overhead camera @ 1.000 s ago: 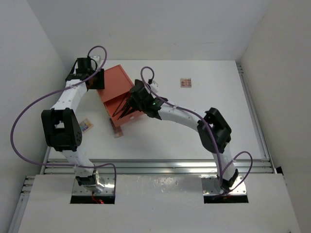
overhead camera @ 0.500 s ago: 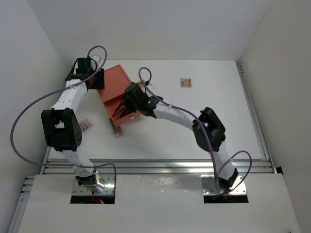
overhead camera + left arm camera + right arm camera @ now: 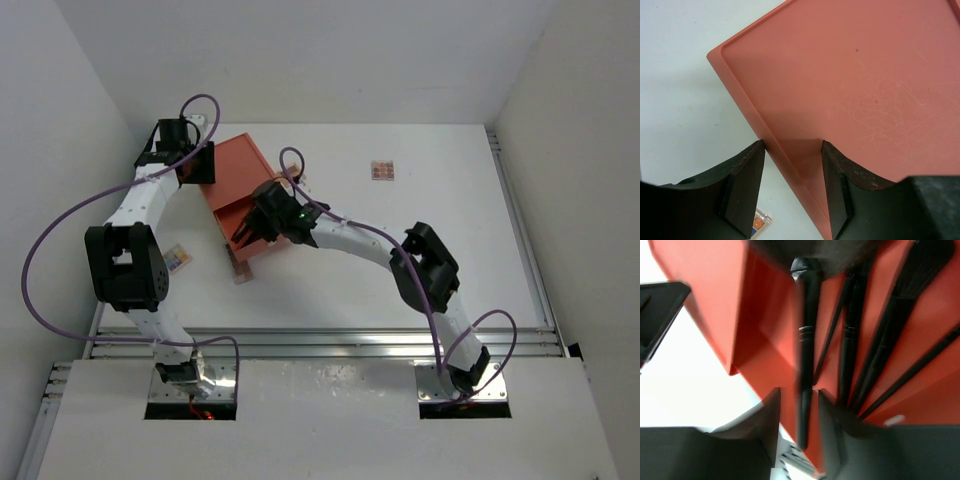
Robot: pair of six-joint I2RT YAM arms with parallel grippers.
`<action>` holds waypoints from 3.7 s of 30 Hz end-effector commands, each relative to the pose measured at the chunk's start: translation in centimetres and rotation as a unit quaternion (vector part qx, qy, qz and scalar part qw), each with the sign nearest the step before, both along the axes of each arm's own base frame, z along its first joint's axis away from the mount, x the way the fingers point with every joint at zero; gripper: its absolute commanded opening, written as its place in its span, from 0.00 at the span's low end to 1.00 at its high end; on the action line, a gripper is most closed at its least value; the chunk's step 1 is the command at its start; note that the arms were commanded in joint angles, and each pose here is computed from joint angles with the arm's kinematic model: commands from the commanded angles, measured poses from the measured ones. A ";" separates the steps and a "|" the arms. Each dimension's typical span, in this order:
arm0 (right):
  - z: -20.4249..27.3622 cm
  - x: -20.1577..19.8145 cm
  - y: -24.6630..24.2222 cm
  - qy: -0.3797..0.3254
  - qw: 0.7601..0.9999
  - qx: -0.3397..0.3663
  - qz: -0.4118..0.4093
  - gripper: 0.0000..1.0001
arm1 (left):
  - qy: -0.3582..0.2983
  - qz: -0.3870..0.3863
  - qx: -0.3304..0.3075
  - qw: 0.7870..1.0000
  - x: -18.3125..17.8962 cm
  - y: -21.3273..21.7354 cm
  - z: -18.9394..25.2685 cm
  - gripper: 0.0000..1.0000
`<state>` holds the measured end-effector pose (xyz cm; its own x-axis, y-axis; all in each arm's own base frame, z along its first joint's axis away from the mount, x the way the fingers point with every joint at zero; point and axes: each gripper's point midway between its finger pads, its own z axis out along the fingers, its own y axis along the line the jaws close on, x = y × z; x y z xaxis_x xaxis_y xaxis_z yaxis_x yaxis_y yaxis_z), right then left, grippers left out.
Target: Organize the makeup
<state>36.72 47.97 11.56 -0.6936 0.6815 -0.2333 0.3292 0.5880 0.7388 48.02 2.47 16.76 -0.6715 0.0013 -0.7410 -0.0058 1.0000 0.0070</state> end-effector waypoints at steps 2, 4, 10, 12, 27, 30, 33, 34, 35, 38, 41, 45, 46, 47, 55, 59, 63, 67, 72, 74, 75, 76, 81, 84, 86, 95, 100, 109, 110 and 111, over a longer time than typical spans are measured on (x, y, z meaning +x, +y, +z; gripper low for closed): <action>2.6 0.5 1.7 -0.021 0.999 0.028 0.021 0.46 | -0.017 0.003 -0.013 1.000 0.0 0.1 1.6 0.54; 3.7 0.7 1.9 -0.041 0.998 0.028 0.036 0.64 | -0.017 0.003 -0.013 1.000 0.0 0.1 1.6 0.54; 9.4 1.9 2.6 -0.164 0.982 0.012 0.090 0.67 | -0.017 0.003 -0.013 1.000 0.0 0.1 1.6 0.54; 12.6 1.8 3.1 -0.229 0.966 0.000 0.119 0.61 | -0.017 0.003 -0.013 1.000 0.0 0.1 1.6 0.54; 4.1 -4.6 -7.4 -0.271 0.809 -0.321 0.411 0.00 | -0.012 0.007 -0.013 1.000 0.3 0.6 1.1 0.54; 2.1 -5.8 -7.4 -0.238 0.821 -0.293 0.429 0.00 | -0.007 0.008 -0.013 1.000 0.4 0.6 0.6 0.54; 1.1 -5.3 -6.8 -0.225 0.832 -0.278 0.424 0.00 | -0.007 0.008 -0.013 1.000 0.4 0.6 0.6 0.54; 0.7 -5.0 -6.5 -0.223 0.833 -0.278 0.423 0.00 | -0.007 0.008 -0.013 1.000 0.4 0.6 0.6 0.54; 0.9 -4.4 -5.8 -0.233 0.835 -0.273 0.418 0.00 | -0.007 0.005 -0.010 1.000 0.4 0.6 0.6 0.54; 0.6 -3.1 -4.9 -0.244 0.840 -0.266 0.405 0.00 | -0.007 0.005 -0.010 1.000 0.4 0.6 0.6 0.54; 0.4 -1.6 -4.2 -0.247 0.848 -0.264 0.388 0.00 | -0.002 0.005 -0.010 1.000 0.4 0.6 0.2 0.54; 0.8 0.3 -3.6 -0.279 0.851 -0.272 0.353 0.00 | -0.002 0.005 -0.010 1.000 0.4 0.6 0.2 0.54; 1.6 1.0 -3.3 -0.293 0.852 -0.269 0.339 0.00 | -0.002 0.001 -0.006 1.000 0.4 0.6 0.2 0.54; 1.4 1.2 -3.1 -0.298 0.851 -0.270 0.338 0.00 | -0.003 -0.004 -0.011 1.000 0.7 0.4 0.2 0.54; 3.7 5.0 -1.7 -0.364 0.841 -0.284 0.280 0.00 | 0.000 -0.024 -0.021 0.999 0.7 0.1 -0.2 0.54; 2.4 7.0 -0.9 -0.369 0.837 -0.299 0.270 0.00 | 0.005 -0.019 -0.021 1.000 0.7 0.5 -0.6 0.54; 1.2 8.6 -0.3 -0.372 0.835 -0.312 0.257 0.00 | 0.014 -0.022 -0.026 0.999 0.4 0.3 -1.1 0.54; 1.1 9.5 -0.1 -0.375 0.837 -0.313 0.246 0.00 | 0.018 -0.022 -0.026 0.999 0.4 0.3 -1.6 0.54; 0.4 10.1 0.0 -0.372 0.834 -0.321 0.250 0.00 | 0.023 -0.021 -0.024 0.999 0.2 0.8 -1.7 0.54; -0.2 10.0 -0.2 -0.360 0.836 -0.325 0.255 0.00 | 0.027 -0.021 -0.024 0.999 0.0 0.8 -1.8 0.54; -0.6 10.0 -0.4 -0.355 0.838 -0.326 0.257 0.01 | 0.027 -0.021 -0.024 0.999 0.0 0.8 -1.8 0.54; -0.9 9.6 -0.8 -0.344 0.841 -0.326 0.261 0.04 | 0.027 -0.021 -0.024 0.999 0.0 0.8 -1.8 0.54; -3.5 7.0 -3.2 -0.304 0.857 -0.317 0.269 0.40 | 0.027 -0.017 -0.027 0.999 0.0 0.8 -1.8 0.54; -4.1 6.6 -2.8 -0.294 0.863 -0.304 0.275 0.48 | 0.027 -0.017 -0.027 0.999 0.2 0.8 -1.9 0.54; -4.5 7.0 -1.8 -0.296 0.863 -0.299 0.281 0.55 | 0.027 -0.017 -0.027 0.999 0.2 0.8 -1.9 0.54; -5.6 7.2 0.5 -0.318 0.863 -0.258 0.295 0.56 | 0.027 -0.014 -0.031 0.999 0.5 0.8 -1.9 0.54; -6.3 7.3 1.3 -0.317 0.864 -0.254 0.297 0.55 | 0.031 -0.014 -0.038 0.999 0.8 0.6 -2.4 0.54; -5.9 8.1 2.6 -0.340 0.859 -0.258 0.283 0.53 | 0.031 -0.010 -0.038 0.999 1.0 1.1 -2.5 0.54; -5.6 8.6 2.4 -0.342 0.860 -0.259 0.277 0.53 | 0.031 -0.013 -0.041 0.999 1.0 0.9 -2.5 0.54; -5.4 8.5 2.7 -0.345 0.859 -0.258 0.276 0.53 | 0.031 -0.013 -0.041 0.999 1.0 0.9 -2.5 0.54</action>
<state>43.80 48.59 1.76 -0.5339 -0.1082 -0.8386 -0.5006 0.8397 0.2104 49.64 3.14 16.47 -0.6631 -0.0215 -0.7482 0.0267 0.9983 -0.0524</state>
